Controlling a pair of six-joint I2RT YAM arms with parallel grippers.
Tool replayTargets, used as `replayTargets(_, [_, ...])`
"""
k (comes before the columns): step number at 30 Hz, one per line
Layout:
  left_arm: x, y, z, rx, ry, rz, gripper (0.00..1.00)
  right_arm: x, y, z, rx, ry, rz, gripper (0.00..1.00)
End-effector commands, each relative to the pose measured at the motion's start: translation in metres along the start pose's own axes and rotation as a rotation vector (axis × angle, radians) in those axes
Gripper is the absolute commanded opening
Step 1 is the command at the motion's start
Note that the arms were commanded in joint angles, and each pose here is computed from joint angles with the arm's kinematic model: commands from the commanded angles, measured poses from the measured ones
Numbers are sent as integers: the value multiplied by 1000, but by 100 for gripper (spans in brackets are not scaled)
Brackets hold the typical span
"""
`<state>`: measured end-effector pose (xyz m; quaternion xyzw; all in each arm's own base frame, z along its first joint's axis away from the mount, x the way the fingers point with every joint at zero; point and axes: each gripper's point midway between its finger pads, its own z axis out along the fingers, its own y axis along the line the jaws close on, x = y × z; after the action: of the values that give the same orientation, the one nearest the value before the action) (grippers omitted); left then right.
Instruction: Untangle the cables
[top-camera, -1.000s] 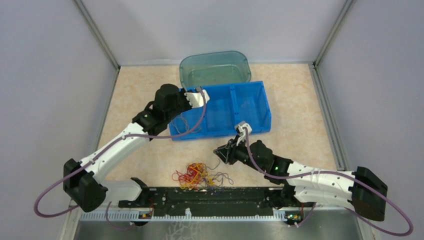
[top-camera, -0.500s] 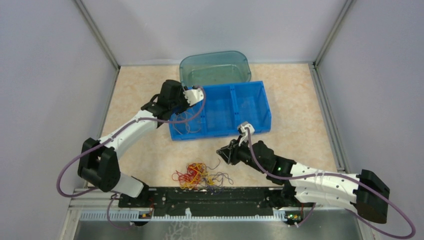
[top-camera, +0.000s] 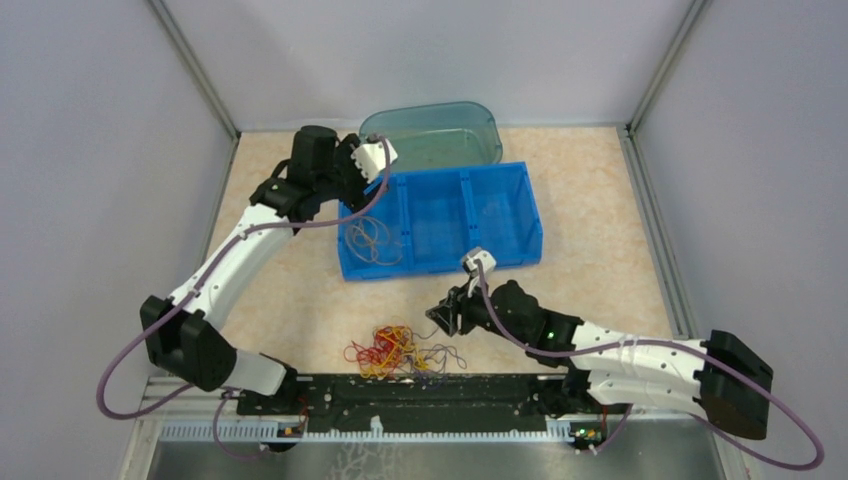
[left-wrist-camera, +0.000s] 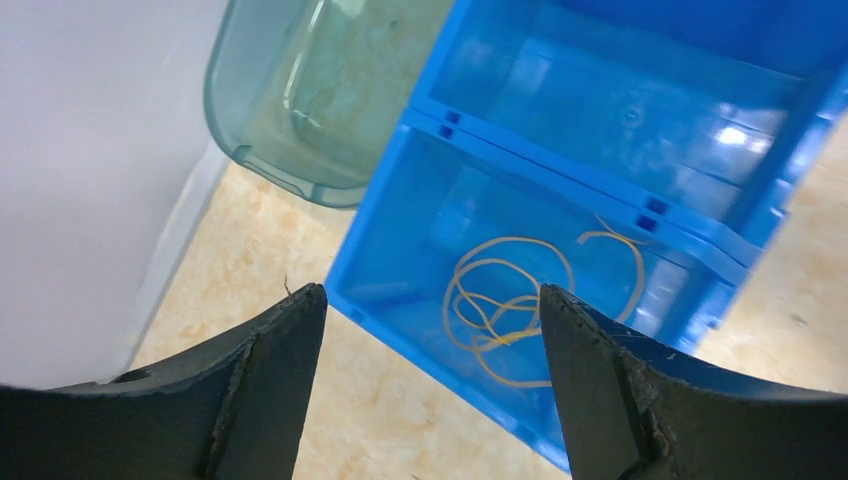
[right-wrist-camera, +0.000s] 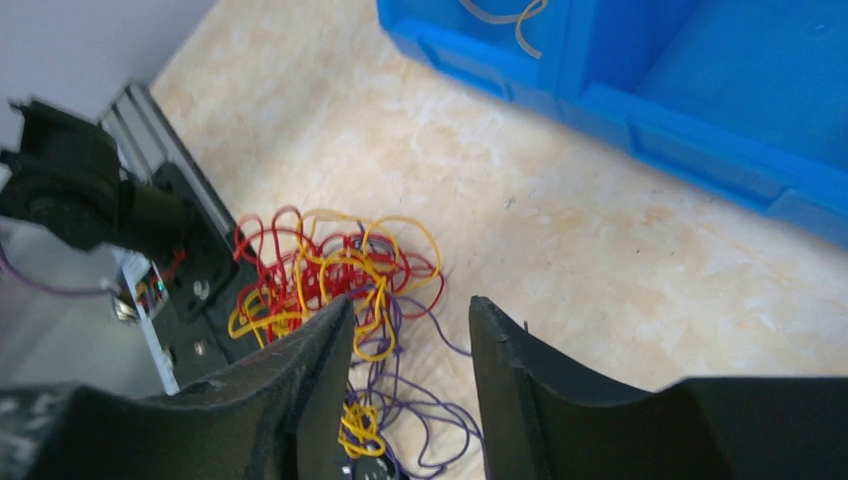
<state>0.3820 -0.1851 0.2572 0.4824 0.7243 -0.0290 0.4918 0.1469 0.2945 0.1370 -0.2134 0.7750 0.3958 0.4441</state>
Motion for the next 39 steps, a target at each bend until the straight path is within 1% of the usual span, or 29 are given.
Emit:
replayTargets(1, [-2, -41, -38, 175, -51, -10, 85, -6, 55, 8, -204, 35, -196, 54])
replayTargets(6, [8, -65, -65, 217, -88, 5, 86, 34, 75, 21, -284, 183, -342, 58])
replayTargets(10, [5, -69, -79, 211, -113, -2, 86, 64, 70, 36, -270, 298, -400, 59])
replayTargets(12, [3, -67, -82, 196, -122, 3, 86, 75, 60, 45, -222, 348, -421, 54])
replayTargets(14, [0, -63, -85, 180, -129, 9, 86, 80, 42, 54, -114, 377, -423, 42])
replayTargets(16, [-2, -60, -87, 161, -133, 14, 85, 75, 17, 60, 29, 363, -405, 26])
replayTargets(18, [2, -60, -85, 152, -125, 19, 85, 66, -3, 60, 112, 333, -349, 18])
replayTargets(19, [8, -62, -83, 153, -112, 24, 84, 59, -10, 60, 137, 308, -312, 16])
replayTargets(21, [20, -66, -78, 152, -89, 29, 84, 47, -17, 55, 149, 261, -266, 14])
replayTargets(23, [31, -70, -74, 159, -66, 28, 84, 33, -19, 48, 162, 212, -257, 14])
replayTargets(27, [37, -74, -70, 169, -54, 25, 84, 25, -26, 34, 196, 203, -274, 12])
replayTargets(31, [32, -82, -73, 209, -85, 41, 84, 16, -24, 19, 188, 178, -272, 11])
replayTargets(39, [28, -121, -92, 387, -169, 90, 84, 0, -10, 3, 132, 125, -214, 8])
